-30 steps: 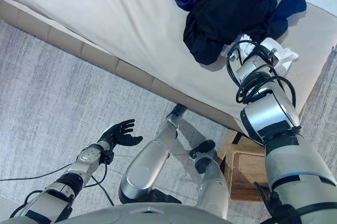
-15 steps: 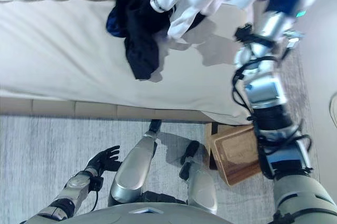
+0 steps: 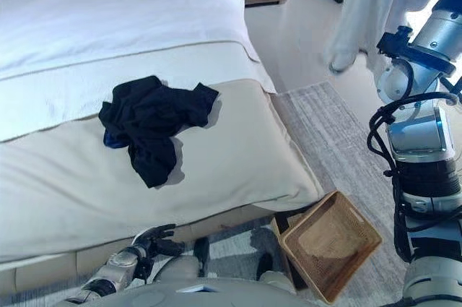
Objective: Pick up the clothes from the bed and place them into the basket
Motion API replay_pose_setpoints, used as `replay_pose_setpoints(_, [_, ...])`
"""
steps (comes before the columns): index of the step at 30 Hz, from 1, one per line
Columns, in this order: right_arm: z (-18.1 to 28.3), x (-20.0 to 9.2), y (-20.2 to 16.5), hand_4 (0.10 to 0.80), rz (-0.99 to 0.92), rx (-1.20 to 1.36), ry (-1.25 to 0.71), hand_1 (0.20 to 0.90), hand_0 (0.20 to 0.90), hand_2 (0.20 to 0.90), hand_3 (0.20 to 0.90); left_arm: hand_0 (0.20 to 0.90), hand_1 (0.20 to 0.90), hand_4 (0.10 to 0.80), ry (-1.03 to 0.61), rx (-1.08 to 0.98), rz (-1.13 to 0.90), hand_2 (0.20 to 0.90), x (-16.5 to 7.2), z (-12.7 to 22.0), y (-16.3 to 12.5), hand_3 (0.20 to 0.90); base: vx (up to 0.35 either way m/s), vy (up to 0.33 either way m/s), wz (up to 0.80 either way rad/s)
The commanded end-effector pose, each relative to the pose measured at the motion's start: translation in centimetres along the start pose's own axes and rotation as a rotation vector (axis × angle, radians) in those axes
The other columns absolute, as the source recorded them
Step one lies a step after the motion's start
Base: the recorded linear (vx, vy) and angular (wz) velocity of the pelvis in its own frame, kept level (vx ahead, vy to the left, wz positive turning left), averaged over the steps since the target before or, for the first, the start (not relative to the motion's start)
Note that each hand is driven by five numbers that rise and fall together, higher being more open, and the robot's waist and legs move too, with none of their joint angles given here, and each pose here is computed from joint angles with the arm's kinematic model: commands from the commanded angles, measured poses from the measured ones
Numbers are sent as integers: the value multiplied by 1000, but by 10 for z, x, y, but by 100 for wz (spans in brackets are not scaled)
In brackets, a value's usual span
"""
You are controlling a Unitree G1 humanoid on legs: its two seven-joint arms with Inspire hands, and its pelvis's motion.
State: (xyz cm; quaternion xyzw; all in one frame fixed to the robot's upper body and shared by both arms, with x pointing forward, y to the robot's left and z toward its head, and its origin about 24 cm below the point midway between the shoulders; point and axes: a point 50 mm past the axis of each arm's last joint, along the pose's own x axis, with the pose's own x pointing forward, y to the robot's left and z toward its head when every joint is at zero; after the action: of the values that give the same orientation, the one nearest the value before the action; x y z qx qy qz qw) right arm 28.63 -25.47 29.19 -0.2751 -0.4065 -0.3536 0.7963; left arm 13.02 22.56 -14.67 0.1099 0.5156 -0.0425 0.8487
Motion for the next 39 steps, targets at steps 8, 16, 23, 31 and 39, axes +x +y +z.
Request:
replay_pose_setpoints(8, [-35,-3,-22,100,-62,-120,91,300,300,300,200,900,900,800,183,78,-10,900,-8,-45,4,900,-8,-16,-2])
replay_pose_setpoints(16, [-102,-88,-32,100,96,-236,391,300,300,300,200,900,900,800,183,69,-3,900,-12,-51,8,900,3,-69,-11])
replay_pose_setpoints(23, [-126,-138,-20,100,292,-323,481,300,300,300,200,900,900,800,11,36,9,900,-2,-6,6,900,-113,-76,-27])
replay_pose_setpoints(31, [-146,-128,-8,515,390,-483,484,655,655,655,615,900,900,800,-235,-68,3,900,4,62,-1,900,-152,-22,-15])
replay_pose_setpoints(39, [-194,-131,-15,800,464,-740,794,900,900,900,900,900,900,800,-419,-65,-34,900,-1,110,-1,900,-130,-81,-8])
